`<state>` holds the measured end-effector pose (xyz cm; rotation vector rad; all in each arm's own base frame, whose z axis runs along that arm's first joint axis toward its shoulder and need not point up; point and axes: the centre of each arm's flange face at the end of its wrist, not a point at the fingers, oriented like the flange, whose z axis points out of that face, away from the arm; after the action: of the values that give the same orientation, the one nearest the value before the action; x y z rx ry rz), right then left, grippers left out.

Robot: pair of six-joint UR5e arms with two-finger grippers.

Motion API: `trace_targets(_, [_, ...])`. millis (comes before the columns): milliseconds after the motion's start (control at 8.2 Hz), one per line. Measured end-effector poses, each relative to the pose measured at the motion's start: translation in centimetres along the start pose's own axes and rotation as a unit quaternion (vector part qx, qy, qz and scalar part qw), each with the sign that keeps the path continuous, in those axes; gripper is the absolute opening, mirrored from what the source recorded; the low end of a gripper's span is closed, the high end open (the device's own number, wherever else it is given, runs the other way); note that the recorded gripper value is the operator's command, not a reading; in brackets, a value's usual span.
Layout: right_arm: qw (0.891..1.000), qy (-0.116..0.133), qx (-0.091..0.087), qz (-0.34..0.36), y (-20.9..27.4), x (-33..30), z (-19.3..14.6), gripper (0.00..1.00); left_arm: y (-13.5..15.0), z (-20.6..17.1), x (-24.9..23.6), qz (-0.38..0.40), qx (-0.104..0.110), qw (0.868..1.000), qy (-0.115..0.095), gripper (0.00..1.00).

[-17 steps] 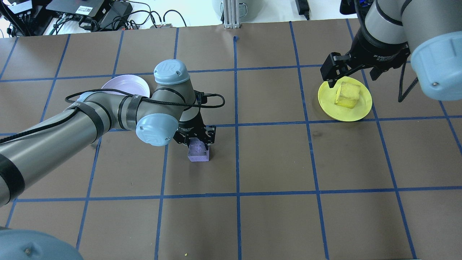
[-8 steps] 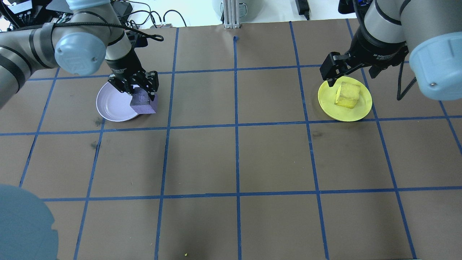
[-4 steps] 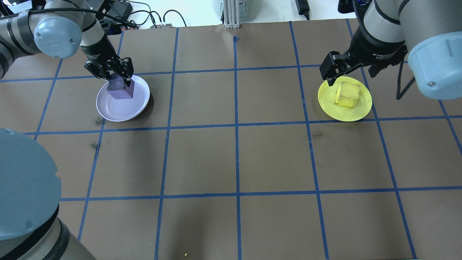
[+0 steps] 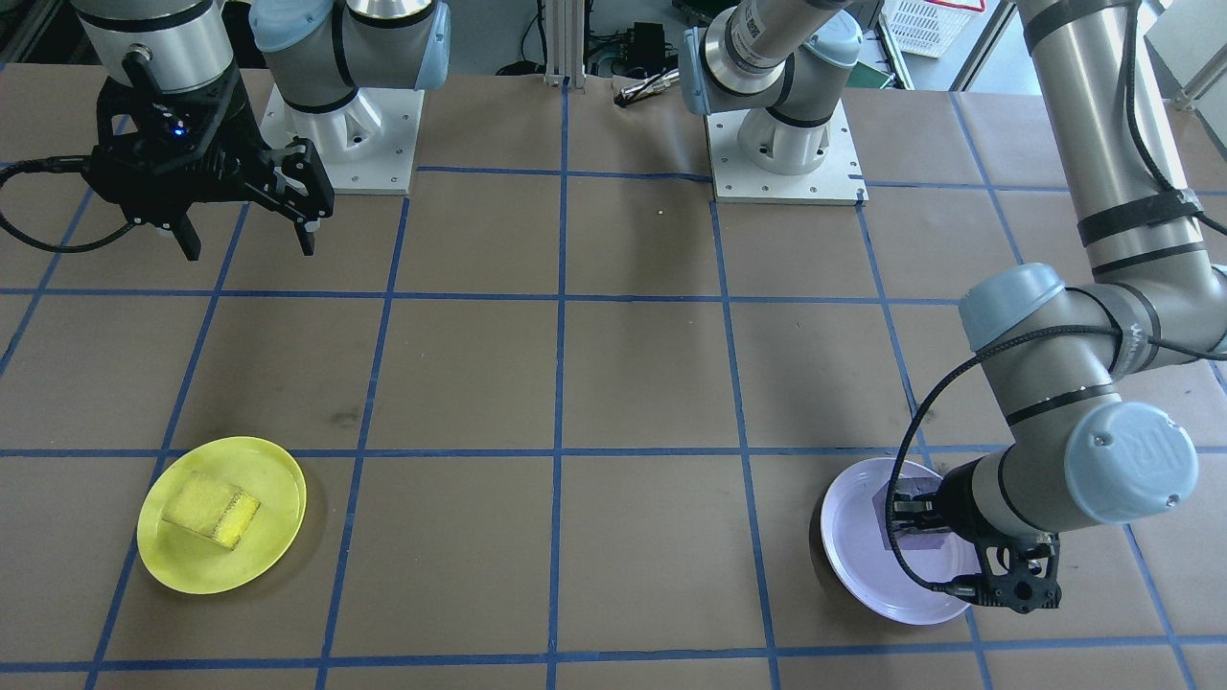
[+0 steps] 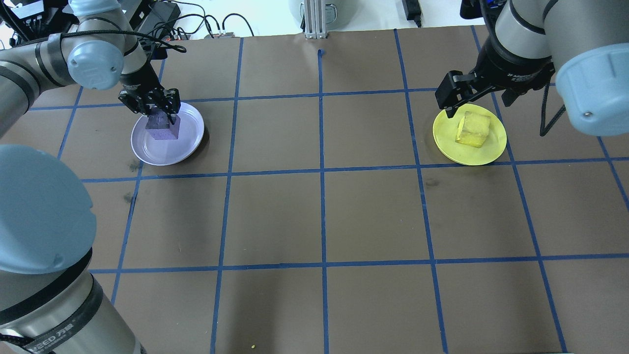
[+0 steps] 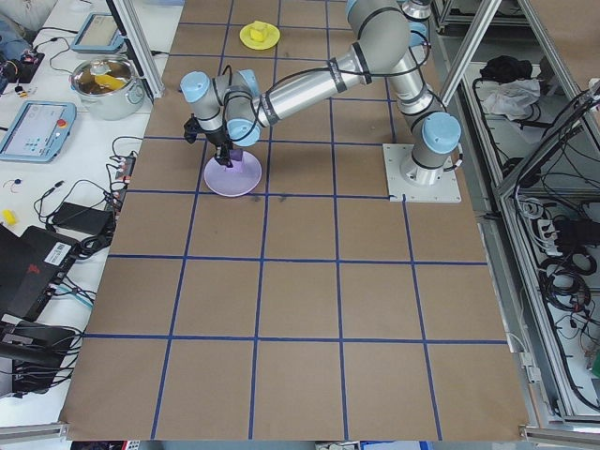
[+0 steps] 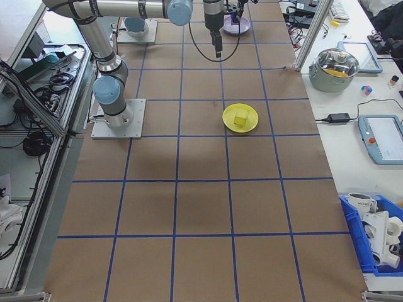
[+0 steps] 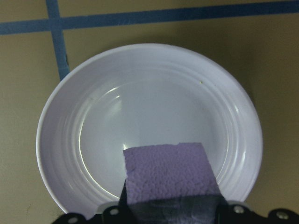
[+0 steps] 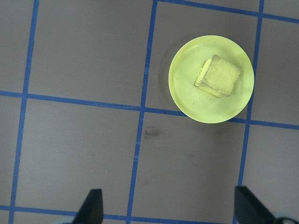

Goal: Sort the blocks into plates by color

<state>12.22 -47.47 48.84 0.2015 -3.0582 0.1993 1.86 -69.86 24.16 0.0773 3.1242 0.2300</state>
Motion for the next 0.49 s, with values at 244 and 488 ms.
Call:
trace_targets(244, [1.0,0.0,0.0,0.0,0.0,0.0,0.0,1.0,-0.1,1.1,0.0,0.001,-0.006,1.0,0.003,0.71])
trace_targets(488, [1.0,0.001,0.0,-0.001,0.0,0.0,0.0,1.0,-0.4,1.7,-0.6,0.011,0.001,1.0,0.003,1.0])
